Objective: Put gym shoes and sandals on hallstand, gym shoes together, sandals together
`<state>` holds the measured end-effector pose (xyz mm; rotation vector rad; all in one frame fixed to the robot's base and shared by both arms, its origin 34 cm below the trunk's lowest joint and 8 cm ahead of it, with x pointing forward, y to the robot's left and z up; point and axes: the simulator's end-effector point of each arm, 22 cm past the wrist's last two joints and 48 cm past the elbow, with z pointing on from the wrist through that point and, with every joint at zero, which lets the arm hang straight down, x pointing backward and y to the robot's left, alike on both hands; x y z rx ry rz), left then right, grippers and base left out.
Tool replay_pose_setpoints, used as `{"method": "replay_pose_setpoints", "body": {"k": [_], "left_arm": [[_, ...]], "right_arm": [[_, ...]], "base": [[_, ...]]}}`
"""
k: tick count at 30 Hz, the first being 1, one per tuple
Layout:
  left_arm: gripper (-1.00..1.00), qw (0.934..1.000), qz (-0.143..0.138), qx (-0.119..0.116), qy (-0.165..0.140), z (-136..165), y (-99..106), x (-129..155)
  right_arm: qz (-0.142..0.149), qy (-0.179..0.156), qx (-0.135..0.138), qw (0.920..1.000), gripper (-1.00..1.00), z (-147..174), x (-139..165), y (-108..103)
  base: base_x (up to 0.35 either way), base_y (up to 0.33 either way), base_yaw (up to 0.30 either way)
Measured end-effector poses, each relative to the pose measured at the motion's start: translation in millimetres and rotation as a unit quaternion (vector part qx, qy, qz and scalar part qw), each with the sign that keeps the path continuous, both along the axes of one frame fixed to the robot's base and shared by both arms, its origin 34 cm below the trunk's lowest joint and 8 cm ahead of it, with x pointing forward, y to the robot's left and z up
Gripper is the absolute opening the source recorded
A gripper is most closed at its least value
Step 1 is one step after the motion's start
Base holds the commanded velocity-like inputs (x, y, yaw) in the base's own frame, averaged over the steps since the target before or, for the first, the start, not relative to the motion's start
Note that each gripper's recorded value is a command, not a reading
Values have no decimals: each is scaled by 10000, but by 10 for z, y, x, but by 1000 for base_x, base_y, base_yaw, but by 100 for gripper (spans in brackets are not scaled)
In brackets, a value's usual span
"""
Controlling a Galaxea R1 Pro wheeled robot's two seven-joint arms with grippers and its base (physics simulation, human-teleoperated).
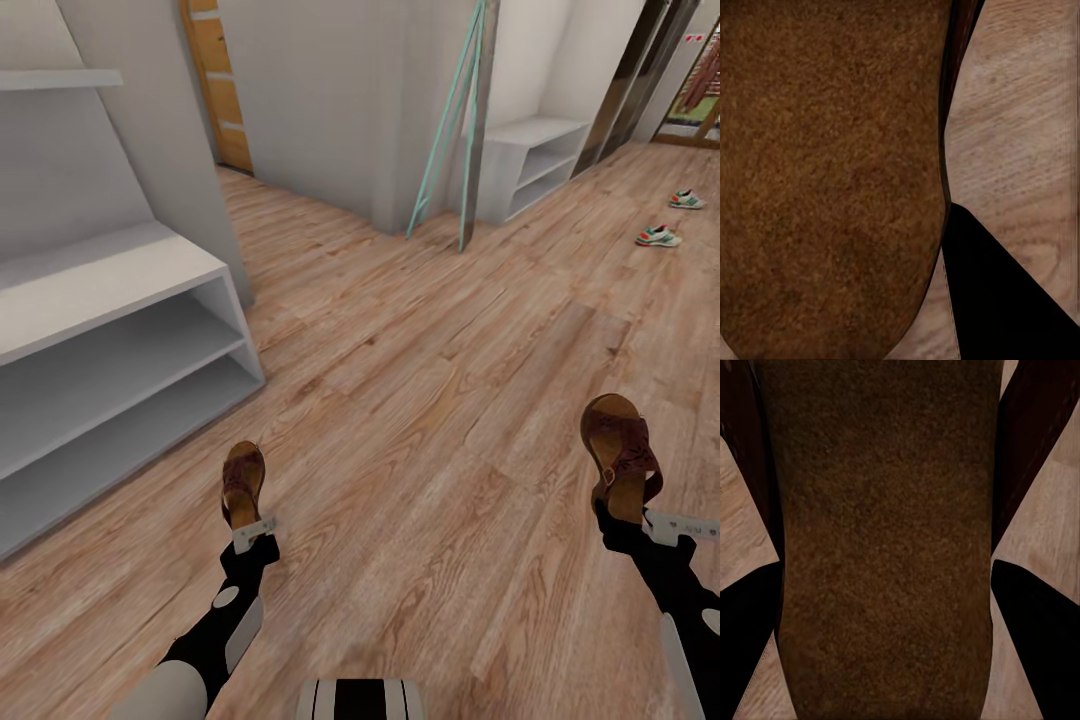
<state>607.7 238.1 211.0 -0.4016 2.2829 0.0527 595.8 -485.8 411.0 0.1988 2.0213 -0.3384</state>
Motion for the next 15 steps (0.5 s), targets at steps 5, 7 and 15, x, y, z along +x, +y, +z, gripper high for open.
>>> {"method": "replay_pose_setpoints", "body": {"k": [5,7,15], "left_arm": [[-100,9999,1,1,-149,159,1,86],[-100,9998,-1,1,-208,223,0,118],[-100,9990,-5,2,-440,481,-2,242]], "right_arm": [[0,-142,0,9999,-100,151,25,0],[0,-198,0,9998,-100,211,34,0],[-5,-419,2,9991,-100,447,59,-4]], "base": [[0,0,0],[0,0,0],[0,0,0]]}}
